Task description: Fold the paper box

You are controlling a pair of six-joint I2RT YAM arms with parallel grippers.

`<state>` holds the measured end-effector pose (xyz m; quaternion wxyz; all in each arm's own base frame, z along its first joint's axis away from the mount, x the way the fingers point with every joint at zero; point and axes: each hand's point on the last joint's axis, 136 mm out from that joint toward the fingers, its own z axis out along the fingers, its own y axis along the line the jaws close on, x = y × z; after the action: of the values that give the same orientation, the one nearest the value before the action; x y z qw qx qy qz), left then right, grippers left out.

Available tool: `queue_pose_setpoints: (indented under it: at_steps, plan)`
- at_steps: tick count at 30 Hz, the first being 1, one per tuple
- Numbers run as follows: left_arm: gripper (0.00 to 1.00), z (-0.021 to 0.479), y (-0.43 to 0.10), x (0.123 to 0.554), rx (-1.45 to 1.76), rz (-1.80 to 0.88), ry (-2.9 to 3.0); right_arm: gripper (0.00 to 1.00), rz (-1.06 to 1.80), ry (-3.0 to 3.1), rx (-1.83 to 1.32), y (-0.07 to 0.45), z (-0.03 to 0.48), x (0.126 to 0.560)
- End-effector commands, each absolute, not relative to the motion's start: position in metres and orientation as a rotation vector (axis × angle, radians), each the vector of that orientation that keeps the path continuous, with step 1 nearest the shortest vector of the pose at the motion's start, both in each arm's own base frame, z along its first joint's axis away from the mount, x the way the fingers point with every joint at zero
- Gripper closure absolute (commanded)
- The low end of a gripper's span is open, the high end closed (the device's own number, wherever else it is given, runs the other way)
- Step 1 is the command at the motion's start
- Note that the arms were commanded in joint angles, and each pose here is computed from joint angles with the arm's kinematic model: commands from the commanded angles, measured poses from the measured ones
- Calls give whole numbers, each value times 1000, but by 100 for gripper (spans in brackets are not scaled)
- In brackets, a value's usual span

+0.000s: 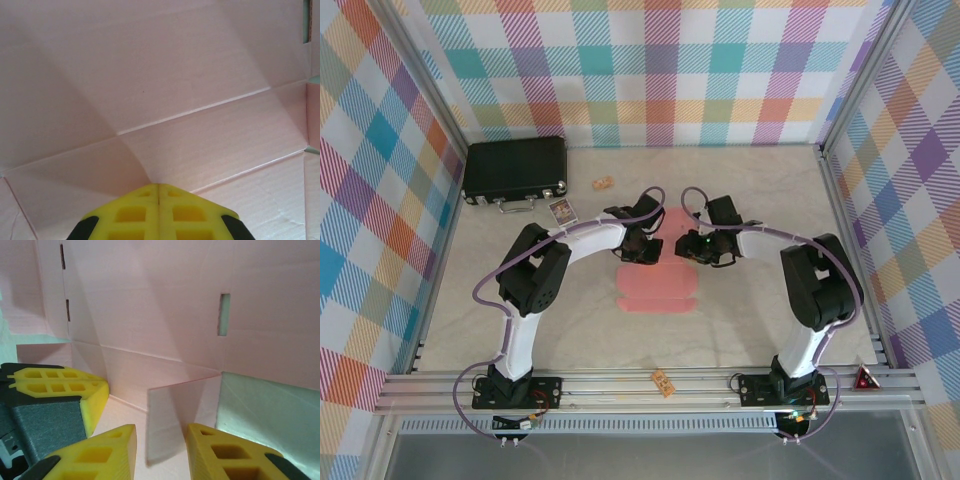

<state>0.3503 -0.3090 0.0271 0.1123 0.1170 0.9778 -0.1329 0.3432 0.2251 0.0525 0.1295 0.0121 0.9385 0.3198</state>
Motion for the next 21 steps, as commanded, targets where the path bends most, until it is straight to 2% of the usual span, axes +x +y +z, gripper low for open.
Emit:
queue_pose_setpoints:
  at_steps: [1, 4, 8, 11, 14, 16, 21]
  plan:
    - [100, 34, -306, 349, 403, -322, 2883, 65, 873, 2672, 7, 222, 80, 351]
    - [100, 54, -312, 356, 424, -342, 2843, 64, 857, 2657, -12, 222, 91, 354]
    - [90, 77, -317, 360, 426, -380, 2799, 63, 831, 2641, -43, 222, 104, 361]
    - [89, 89, -316, 358, 395, -411, 2777, 63, 819, 2633, -65, 223, 111, 368]
    - [91, 92, -311, 349, 338, -450, 2778, 66, 813, 2650, -100, 229, 114, 380]
    - [100, 90, -308, 341, 301, -472, 2787, 69, 813, 2669, -110, 234, 111, 388]
    - [100, 79, -298, 319, 229, -535, 2819, 76, 823, 2715, -129, 248, 97, 408]
